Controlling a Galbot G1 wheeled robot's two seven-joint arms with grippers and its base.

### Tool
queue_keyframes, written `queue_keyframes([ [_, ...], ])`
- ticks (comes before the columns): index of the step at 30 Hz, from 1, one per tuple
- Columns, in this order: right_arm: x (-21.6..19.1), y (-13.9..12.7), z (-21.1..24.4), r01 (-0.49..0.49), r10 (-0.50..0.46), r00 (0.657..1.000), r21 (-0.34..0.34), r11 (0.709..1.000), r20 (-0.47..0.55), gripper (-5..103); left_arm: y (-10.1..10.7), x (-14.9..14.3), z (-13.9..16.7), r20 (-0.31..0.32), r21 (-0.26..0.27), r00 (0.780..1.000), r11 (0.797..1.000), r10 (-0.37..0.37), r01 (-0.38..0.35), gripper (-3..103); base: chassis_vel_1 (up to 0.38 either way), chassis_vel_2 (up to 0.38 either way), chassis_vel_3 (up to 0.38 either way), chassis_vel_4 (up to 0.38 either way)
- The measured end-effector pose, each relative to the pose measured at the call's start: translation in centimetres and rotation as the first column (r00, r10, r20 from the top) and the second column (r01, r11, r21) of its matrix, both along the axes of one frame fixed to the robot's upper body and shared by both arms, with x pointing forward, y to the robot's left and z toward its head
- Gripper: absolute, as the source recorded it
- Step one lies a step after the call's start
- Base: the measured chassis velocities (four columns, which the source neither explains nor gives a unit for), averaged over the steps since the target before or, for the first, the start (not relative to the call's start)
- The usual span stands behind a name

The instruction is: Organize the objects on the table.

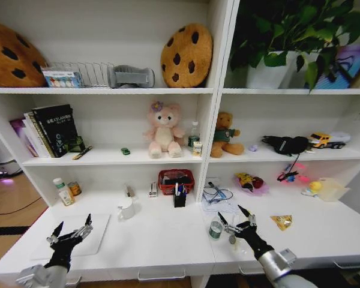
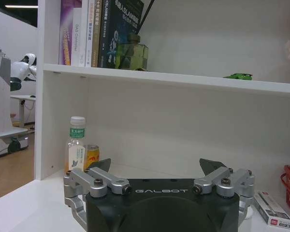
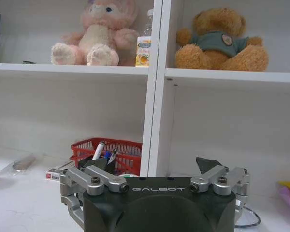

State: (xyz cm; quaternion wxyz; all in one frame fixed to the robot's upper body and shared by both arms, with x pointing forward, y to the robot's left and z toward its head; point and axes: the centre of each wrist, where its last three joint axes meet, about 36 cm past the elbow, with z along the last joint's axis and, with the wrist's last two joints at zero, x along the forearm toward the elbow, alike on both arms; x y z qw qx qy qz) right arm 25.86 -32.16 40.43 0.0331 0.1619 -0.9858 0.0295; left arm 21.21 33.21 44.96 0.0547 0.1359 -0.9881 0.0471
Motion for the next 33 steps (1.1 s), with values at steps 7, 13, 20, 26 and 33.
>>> queue_keyframes([
  [7, 1.3, 0.8, -1.3, -0.030, 0.030, 0.999, 0.000, 1.000, -0.017, 100, 0.0, 0.0, 0.0, 0.001, 0.001, 1.000, 1.000, 0.004, -0.004, 100, 0.000, 0.000, 0.000, 0.000],
  [13, 2.4, 0.9, -2.0, -0.039, 0.039, 0.999, -0.003, 0.999, -0.026, 100, -0.1, 0.0, 0.0, 0.000, 0.002, 1.000, 1.000, 0.009, -0.009, 100, 0.000, 0.000, 0.000, 0.000],
  [20, 3.0, 1.1, -2.8, -0.042, 0.042, 0.998, -0.012, 0.999, -0.038, 99, -0.1, 0.1, 0.0, -0.001, -0.001, 1.000, 1.000, 0.014, -0.014, 100, 0.000, 0.000, 0.000, 0.000],
  [26, 3.2, 1.5, -3.1, -0.050, 0.050, 0.998, -0.014, 0.999, -0.042, 83, -0.2, 0.1, -0.1, -0.004, -0.010, 1.000, 1.000, 0.019, -0.019, 100, 0.000, 0.000, 0.000, 0.000],
  [33, 2.8, 1.8, -2.9, -0.059, 0.058, 0.998, -0.028, 0.998, -0.030, 50, -0.1, 0.2, 0.0, -0.006, -0.012, 1.000, 1.000, 0.020, -0.020, 100, 0.000, 0.000, 0.000, 0.000],
])
